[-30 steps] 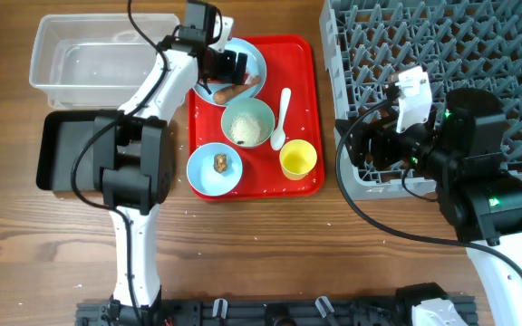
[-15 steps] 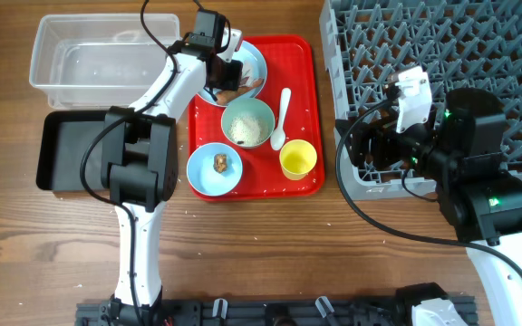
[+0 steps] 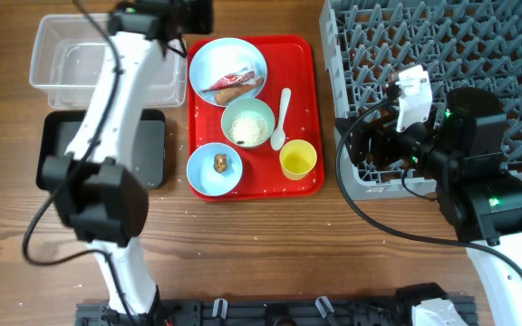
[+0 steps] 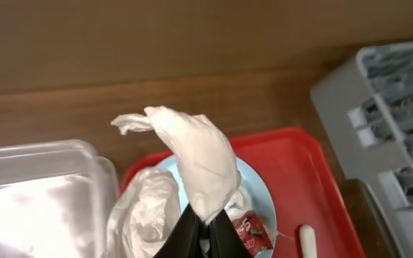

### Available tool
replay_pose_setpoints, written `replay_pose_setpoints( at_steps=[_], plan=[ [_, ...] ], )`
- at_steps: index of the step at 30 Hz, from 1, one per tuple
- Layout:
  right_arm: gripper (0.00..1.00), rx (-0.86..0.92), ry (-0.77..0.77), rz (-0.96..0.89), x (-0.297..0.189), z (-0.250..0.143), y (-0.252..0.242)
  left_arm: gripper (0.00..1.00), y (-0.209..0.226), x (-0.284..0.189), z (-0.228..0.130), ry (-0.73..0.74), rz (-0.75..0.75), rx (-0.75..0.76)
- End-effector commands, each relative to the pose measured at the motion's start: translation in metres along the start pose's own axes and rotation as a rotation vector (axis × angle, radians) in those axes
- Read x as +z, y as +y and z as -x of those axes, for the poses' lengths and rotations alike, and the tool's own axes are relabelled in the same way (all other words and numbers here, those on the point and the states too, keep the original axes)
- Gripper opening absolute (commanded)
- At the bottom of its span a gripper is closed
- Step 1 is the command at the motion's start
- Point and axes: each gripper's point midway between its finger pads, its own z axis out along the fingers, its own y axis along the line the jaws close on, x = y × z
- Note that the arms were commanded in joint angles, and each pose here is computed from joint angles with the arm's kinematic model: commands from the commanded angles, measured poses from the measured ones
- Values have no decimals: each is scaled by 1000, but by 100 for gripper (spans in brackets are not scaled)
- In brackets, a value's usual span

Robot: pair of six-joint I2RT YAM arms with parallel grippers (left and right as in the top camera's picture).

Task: Sort waste into correct bins and load items into the dishwasher rack
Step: 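Carry the tissue with the left gripper and drop it into the clear bin, then grasp the red snack wrapper on the plate with the left gripper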

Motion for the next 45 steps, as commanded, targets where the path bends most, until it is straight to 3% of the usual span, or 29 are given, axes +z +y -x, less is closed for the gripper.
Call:
replay_pose_setpoints(
  at_steps=[1, 5, 8, 10, 12, 13, 17, 21, 23, 31, 45],
  plan=[
    [100, -27, -32, 19, -3, 12, 5, 4, 47, -15, 5, -9, 69, -72],
    [100, -30, -41, 19, -3, 14, 5, 4, 107, -8, -16, 52, 144, -149],
    [100, -2, -33, 20, -3, 12, 5, 12, 134, 4, -38, 120, 179, -164],
    [100, 2, -33, 20, -3, 12, 5, 43, 143, 12, -51, 157, 187, -183],
    [100, 2, -33, 20, -3, 12, 5, 84, 144, 15, -59, 187, 187, -190],
    [100, 3, -33, 20, -3, 12, 5, 100, 143, 14, -61, 195, 188, -191],
    [100, 5, -34, 20, -3, 12, 5, 100, 137, 1, -55, 186, 181, -187],
    [100, 5, -33, 20, -3, 12, 5, 100, 75, -4, -47, 184, -9, -122],
    [100, 6, -33, 20, -3, 12, 5, 100, 38, 8, -58, 230, -67, -80],
    [100, 28, -23, 20, -3, 10, 5, 100, -38, 85, -101, 302, -112, 60],
    [100, 36, -5, 20, -3, 5, 5, 98, -36, 150, -180, 470, -31, -50]
  ],
)
